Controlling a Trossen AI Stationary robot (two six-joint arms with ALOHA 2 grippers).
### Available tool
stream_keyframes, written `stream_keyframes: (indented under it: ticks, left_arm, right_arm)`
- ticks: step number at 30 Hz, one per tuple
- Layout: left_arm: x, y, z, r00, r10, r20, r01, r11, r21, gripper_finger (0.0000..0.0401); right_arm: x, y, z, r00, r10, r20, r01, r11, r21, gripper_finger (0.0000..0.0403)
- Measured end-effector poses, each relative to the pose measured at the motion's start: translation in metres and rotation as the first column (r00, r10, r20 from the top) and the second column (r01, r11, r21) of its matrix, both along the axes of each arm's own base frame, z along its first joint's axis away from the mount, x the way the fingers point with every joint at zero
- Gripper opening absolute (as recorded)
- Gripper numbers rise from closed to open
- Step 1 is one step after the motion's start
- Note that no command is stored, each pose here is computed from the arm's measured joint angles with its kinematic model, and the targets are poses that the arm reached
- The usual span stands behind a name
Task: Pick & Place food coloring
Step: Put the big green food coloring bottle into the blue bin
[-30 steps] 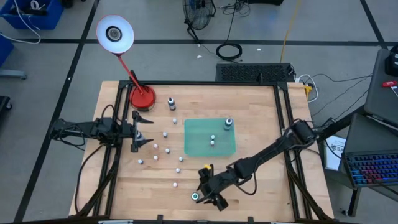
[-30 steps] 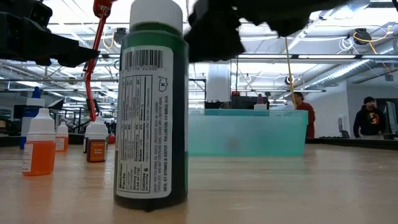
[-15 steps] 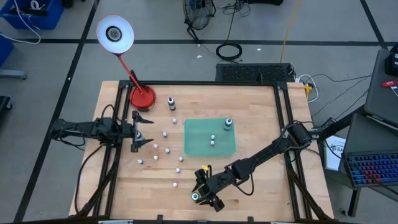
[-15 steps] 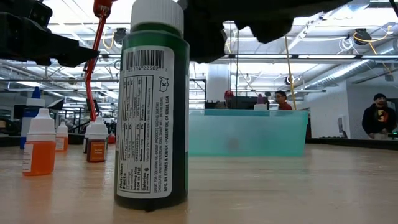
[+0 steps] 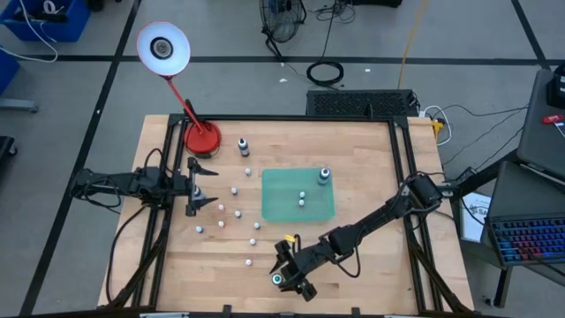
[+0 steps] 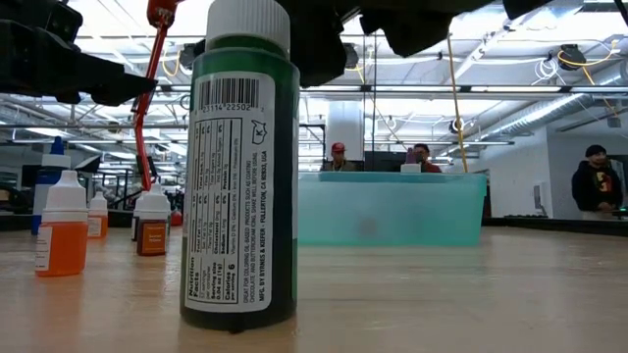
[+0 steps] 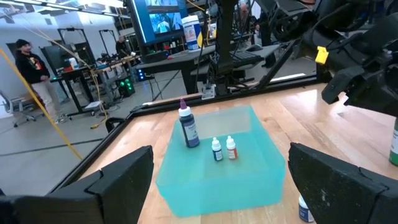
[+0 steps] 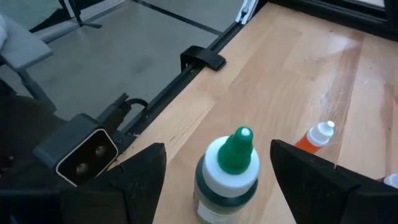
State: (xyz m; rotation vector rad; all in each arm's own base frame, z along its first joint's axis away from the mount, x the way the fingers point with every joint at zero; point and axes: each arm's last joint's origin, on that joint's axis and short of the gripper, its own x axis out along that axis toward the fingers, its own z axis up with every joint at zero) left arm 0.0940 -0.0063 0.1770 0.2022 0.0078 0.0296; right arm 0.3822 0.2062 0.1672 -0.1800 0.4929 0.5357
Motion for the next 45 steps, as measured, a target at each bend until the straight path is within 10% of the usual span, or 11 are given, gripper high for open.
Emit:
stream_keyframes:
  ticks: [22, 34, 45]
  left_arm:
    - [0.000, 0.000, 0.000, 1.000, 0.000, 0.004, 0.000, 1.000, 0.000, 0.0365]
    - [0.000, 0.000, 0.000, 1.000, 0.000, 0.004, 0.000, 1.000, 0.000, 0.0365]
    - [0.000, 0.000, 0.000, 1.000, 0.000, 0.005, 0.000, 1.000, -0.001, 0.0365]
  right_arm:
    - [0.006, 0.003, -0.021, 1.000, -0.013, 0.004, 0.013, 1.000, -0.006, 0.0269]
    - [0.005, 0.002, -0.020, 1.000, -0.019, -0.001, 0.019, 1.000, -0.016, 0.0134]
    - [-0.064, -0.041, 0.107, 0.923, -0.378, 0.076, 0.383, 0.877, -0.289, 0.0134]
